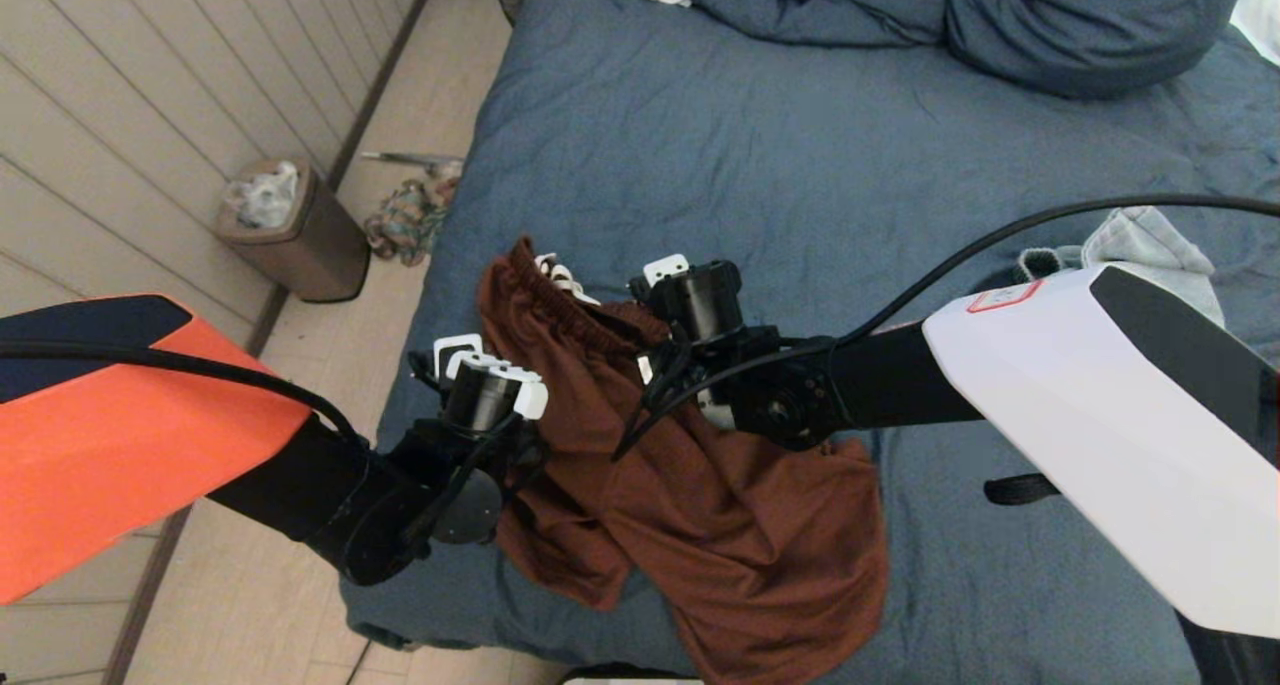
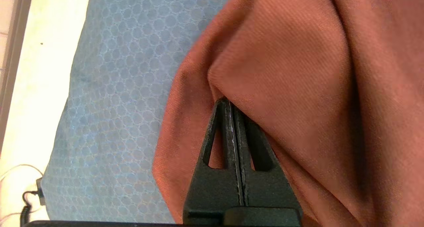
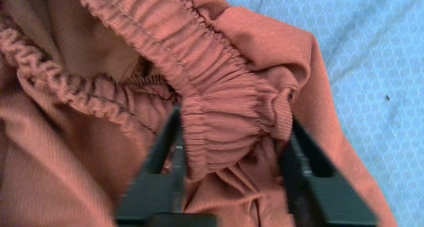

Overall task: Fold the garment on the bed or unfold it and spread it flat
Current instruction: Unford the brown shorts

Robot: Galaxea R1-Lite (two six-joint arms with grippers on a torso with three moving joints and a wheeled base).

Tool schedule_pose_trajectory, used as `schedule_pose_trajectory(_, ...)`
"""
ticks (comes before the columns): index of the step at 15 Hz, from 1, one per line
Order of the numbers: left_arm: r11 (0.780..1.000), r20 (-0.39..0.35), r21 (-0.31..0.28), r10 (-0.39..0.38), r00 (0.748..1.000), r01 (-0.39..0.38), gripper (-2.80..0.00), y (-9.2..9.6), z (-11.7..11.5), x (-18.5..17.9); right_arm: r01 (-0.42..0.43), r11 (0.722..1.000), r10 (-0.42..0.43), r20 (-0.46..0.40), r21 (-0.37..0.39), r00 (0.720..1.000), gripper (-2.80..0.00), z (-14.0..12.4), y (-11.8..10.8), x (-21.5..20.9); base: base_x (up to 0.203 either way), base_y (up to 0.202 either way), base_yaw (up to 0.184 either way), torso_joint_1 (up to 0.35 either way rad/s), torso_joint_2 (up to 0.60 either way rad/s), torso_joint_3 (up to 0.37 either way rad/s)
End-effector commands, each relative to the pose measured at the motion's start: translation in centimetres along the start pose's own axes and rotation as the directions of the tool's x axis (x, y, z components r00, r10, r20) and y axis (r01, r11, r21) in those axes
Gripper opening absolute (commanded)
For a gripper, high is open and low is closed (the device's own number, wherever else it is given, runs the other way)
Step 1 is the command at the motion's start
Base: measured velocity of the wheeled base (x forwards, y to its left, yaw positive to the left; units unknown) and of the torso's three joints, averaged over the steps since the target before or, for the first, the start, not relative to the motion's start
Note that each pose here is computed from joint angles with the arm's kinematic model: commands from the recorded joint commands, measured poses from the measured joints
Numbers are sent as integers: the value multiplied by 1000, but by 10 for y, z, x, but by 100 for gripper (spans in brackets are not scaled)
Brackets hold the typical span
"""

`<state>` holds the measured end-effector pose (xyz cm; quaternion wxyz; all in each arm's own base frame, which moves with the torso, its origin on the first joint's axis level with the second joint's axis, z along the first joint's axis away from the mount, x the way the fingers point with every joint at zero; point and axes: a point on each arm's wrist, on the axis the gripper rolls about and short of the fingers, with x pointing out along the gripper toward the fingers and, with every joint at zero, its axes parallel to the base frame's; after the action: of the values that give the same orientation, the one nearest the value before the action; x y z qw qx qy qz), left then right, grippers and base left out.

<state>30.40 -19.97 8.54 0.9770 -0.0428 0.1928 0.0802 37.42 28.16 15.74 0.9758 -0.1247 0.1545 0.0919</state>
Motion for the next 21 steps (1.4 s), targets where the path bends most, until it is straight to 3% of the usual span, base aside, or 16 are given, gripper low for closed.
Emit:
schedule_pose_trajectory(1, 1000, 12, 15, 27, 1000, -27, -280, -6, -6, -2, 17, 1000, -18, 36, 11, 999, -280, 12, -5, 3, 0, 0, 0, 0, 0, 0)
schedule_pose_trajectory(6, 999, 13, 44, 26, 1000, -27, -280, -13, -11, -1, 30, 999, -32, 50, 34, 998, -280, 16, -10, 0, 0, 0, 0, 0, 0, 0)
schedule_pose_trajectory(8, 999, 17, 42, 26, 1000, -27, -280, -12, -10, -2, 47, 997, -53, 99, 62, 994, -280, 25, -12, -1, 0, 0, 0, 0, 0, 0)
schedule_pose_trajectory(10, 999, 20, 37, 28, 999, -29, -280, -12, -8, -3, 85, 990, -105, 187, 108, 977, -280, 40, -15, 0, 0, 0, 0, 0, 0, 0)
schedule_pose_trajectory(15, 999, 39, 18, 27, 999, -27, -280, -12, 0, -4, 211, 957, -260, 271, 199, 927, -280, 61, -43, 24, 0, 0, 0, 0, 0, 0)
schedule_pose_trajectory(21, 999, 72, -17, 30, 997, -28, -280, -10, 15, -5, 299, 933, -351, 330, 199, 877, -280, 62, -69, 41, 0, 0, 0, 0, 0, 0)
